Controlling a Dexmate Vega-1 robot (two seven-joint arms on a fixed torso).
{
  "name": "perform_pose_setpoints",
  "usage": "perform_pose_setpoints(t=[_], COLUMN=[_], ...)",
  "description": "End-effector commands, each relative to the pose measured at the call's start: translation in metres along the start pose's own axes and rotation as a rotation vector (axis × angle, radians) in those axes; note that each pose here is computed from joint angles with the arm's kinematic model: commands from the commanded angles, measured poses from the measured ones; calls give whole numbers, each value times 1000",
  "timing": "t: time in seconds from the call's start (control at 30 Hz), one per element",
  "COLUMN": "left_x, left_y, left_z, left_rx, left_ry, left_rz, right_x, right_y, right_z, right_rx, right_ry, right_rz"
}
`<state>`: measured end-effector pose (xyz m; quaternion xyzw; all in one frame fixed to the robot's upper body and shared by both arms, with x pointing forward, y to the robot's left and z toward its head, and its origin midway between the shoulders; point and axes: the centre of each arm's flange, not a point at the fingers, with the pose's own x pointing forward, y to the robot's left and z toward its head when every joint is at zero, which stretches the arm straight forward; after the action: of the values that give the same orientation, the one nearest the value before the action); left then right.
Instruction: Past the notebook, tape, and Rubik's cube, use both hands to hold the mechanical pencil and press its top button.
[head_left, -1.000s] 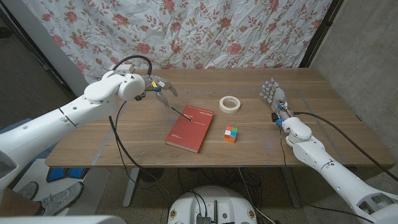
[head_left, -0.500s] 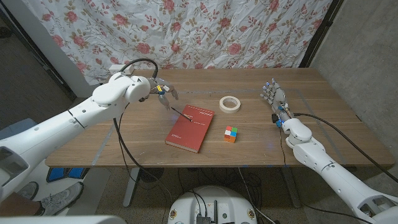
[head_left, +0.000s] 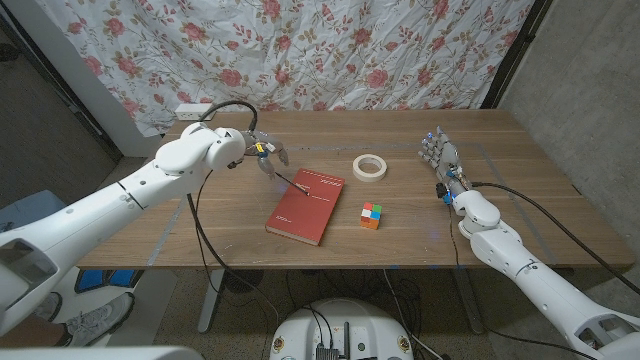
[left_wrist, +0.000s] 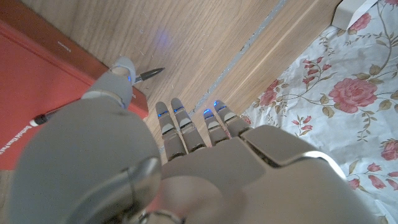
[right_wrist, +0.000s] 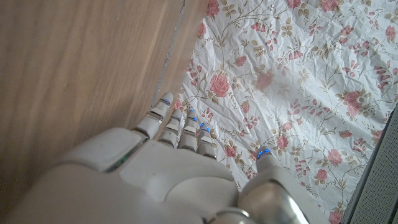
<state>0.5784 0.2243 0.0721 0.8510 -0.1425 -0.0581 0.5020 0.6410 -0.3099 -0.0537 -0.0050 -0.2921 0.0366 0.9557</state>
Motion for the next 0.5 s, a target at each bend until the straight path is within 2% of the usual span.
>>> perform_pose_setpoints(t=[0.03, 0.27, 0.5], left_x=[9, 13, 15], left_y=[-11, -21, -25], left_z=[8, 13, 16], left_rx=[-18, -63, -59], left_ry=[-12, -11, -16], left_rz=[-2, -7, -2], right_x=[0, -3, -4], right_y=[2, 1, 1], right_z=[0, -2, -2], right_rx=[3, 7, 7], right_ry=[1, 7, 8], right_rz=[0, -1, -1])
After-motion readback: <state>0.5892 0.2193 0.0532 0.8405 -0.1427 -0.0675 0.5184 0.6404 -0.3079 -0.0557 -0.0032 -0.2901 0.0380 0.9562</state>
